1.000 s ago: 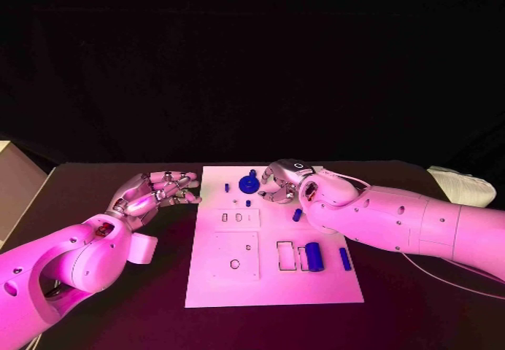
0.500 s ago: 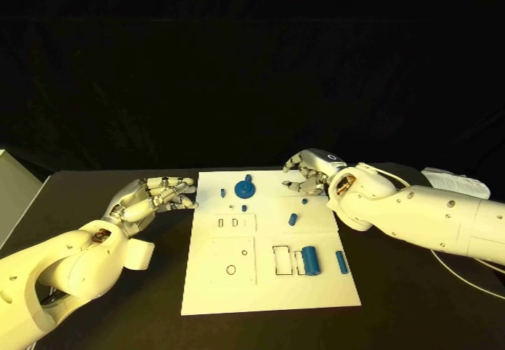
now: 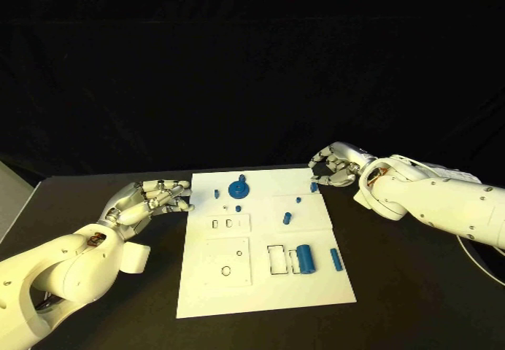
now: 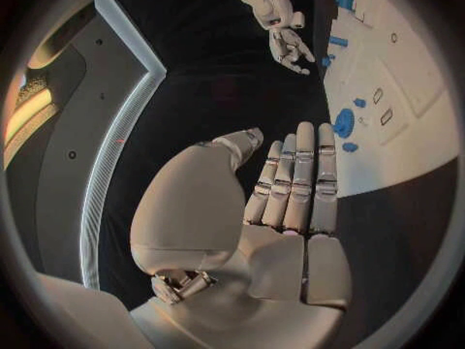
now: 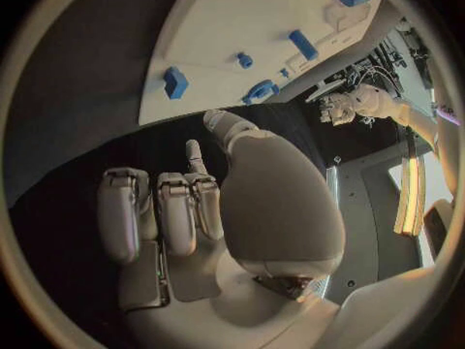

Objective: Assemble the parts on the task board

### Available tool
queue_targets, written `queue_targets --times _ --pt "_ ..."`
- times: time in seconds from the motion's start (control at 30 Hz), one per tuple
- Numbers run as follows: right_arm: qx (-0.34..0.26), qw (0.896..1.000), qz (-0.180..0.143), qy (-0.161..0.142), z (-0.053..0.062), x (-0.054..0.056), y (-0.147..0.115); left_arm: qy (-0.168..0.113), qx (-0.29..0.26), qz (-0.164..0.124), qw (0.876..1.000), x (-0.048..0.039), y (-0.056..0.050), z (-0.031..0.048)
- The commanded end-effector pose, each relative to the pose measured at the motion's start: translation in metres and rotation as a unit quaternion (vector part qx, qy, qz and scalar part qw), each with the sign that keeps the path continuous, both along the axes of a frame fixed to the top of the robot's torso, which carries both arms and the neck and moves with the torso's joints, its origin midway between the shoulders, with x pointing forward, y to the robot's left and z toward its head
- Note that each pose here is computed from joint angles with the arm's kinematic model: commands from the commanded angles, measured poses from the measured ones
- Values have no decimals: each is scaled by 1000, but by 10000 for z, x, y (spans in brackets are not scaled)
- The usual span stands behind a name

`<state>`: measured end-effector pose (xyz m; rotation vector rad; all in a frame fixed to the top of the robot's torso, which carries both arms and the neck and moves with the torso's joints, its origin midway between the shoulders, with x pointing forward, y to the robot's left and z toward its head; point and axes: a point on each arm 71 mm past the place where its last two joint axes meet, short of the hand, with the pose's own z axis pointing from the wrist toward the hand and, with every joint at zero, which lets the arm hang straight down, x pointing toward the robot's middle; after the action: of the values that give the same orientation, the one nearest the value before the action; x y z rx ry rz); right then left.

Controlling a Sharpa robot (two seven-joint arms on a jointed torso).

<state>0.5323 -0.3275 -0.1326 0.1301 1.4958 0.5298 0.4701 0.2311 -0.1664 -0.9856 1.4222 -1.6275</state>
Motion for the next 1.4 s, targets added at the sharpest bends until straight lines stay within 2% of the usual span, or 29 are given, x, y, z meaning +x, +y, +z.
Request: queue_targets --times 0.03,0.53,1.4 --pt "1 999 27 26 -31 2 -18 -4 -3 -12 1000 -6 -21 -3" --pt "-16 998 20 52 -118 13 -124 -1 -2 -9 1000 -1 1 -37" --pt "-29 997 1 68 -327 48 -97 -1 -1 -9 1000 -3 0 -42"
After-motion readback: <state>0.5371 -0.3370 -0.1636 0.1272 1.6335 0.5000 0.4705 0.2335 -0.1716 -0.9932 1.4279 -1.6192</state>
